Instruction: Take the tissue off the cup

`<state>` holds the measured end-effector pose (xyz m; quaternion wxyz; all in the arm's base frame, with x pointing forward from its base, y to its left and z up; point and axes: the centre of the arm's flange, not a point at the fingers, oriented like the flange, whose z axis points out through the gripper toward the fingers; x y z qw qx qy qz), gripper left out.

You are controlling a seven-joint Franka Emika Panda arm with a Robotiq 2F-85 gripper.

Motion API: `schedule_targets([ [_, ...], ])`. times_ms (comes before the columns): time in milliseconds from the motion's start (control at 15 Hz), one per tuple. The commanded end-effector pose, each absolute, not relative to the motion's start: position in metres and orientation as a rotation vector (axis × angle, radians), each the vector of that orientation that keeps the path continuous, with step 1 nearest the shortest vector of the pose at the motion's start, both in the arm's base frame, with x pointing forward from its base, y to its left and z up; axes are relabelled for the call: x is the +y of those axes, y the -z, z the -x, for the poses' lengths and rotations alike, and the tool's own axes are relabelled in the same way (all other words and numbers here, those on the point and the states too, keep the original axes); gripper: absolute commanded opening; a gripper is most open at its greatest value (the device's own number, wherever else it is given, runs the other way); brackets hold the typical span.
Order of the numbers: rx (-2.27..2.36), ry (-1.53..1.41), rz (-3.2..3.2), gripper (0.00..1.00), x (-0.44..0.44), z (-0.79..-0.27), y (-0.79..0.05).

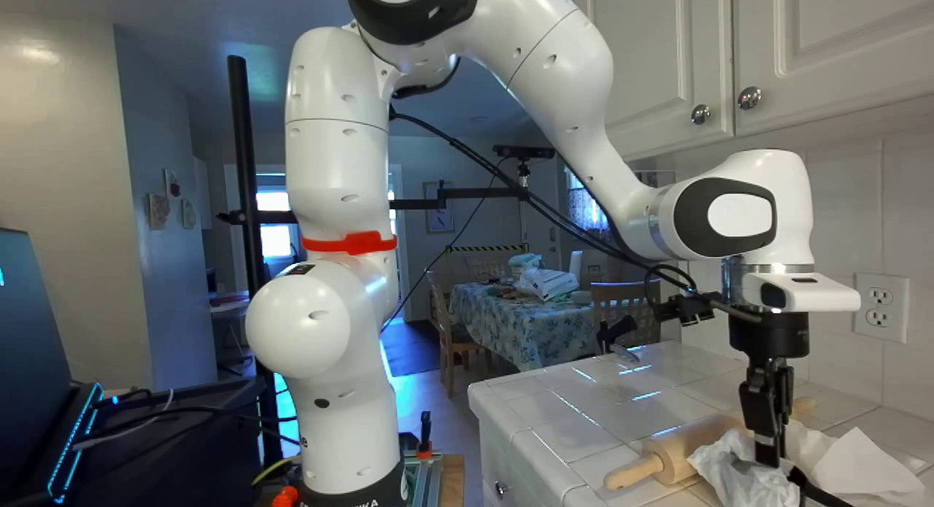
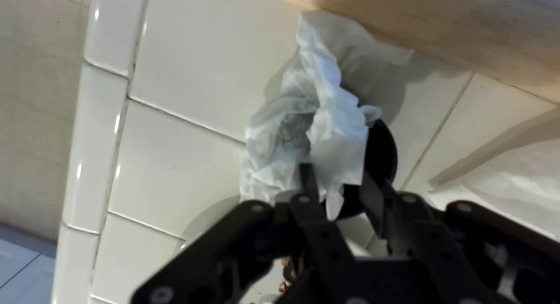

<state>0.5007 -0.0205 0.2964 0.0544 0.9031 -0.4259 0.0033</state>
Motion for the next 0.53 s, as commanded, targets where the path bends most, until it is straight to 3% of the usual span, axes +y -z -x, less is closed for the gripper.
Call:
schedule_targets([
  [0, -1.341, -0.032, -2.734, 0.01, -0.024, -0.506, -0.308],
  [467, -1.365, 0.003, -2.762, 0.00, -0.014, -0.479, -0.315],
])
